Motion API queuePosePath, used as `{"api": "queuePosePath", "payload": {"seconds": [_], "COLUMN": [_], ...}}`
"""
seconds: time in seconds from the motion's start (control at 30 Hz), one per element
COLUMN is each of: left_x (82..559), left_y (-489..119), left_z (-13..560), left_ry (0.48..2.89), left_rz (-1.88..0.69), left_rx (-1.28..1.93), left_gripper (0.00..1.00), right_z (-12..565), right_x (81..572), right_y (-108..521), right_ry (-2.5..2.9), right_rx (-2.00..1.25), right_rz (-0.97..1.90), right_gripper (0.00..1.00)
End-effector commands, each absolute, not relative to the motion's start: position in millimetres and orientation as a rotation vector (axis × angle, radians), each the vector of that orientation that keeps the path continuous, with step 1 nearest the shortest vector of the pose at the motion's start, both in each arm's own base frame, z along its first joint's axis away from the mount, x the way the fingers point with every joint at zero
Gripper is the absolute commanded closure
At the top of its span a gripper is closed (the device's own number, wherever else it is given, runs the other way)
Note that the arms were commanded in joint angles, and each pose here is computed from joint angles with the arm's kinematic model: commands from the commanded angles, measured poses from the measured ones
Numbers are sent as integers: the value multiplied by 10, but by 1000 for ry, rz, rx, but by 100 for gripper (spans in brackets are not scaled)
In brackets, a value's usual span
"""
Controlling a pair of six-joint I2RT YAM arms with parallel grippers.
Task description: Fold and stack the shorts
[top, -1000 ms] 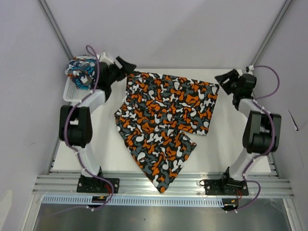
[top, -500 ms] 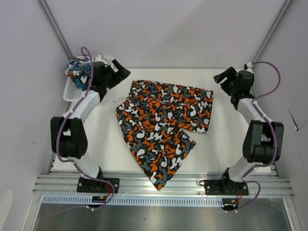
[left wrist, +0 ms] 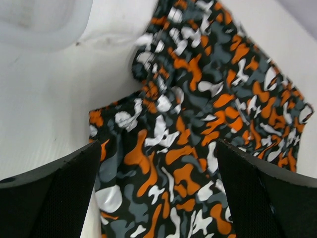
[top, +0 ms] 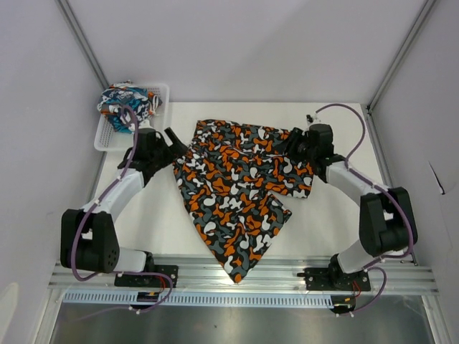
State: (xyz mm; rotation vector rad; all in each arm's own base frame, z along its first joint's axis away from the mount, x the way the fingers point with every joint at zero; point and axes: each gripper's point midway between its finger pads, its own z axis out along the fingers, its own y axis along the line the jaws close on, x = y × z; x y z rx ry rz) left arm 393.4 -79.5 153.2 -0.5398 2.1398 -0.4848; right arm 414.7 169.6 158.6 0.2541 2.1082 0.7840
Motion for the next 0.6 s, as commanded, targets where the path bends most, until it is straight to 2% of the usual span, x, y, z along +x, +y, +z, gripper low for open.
{"api": "queuePosePath", "payload": {"seconds": [0.0, 0.27, 0.4, 0.57], "left_x": [3868, 3803, 3771, 3747], "left_y": [-799, -924, -889, -853], "left_z": [1462, 1194, 1030, 843], "left_ry": [2137, 2171, 2211, 2254], "left_rz": [-476, -548, -510, -476], "left_rx": [-493, -434, -428, -447], "left_gripper": [3, 8, 9, 10], "right_z": [1527, 1006, 766, 545], "right_x": [4240, 4326, 4408, 4562], "right_y": [2015, 2776, 2951, 2973], "right_ry": [2125, 2215, 2200, 2248], "right_rx": [180, 109, 169, 216], "right_rz": [890, 1190, 1341, 1292], "right_gripper": [59, 74, 74, 73]}}
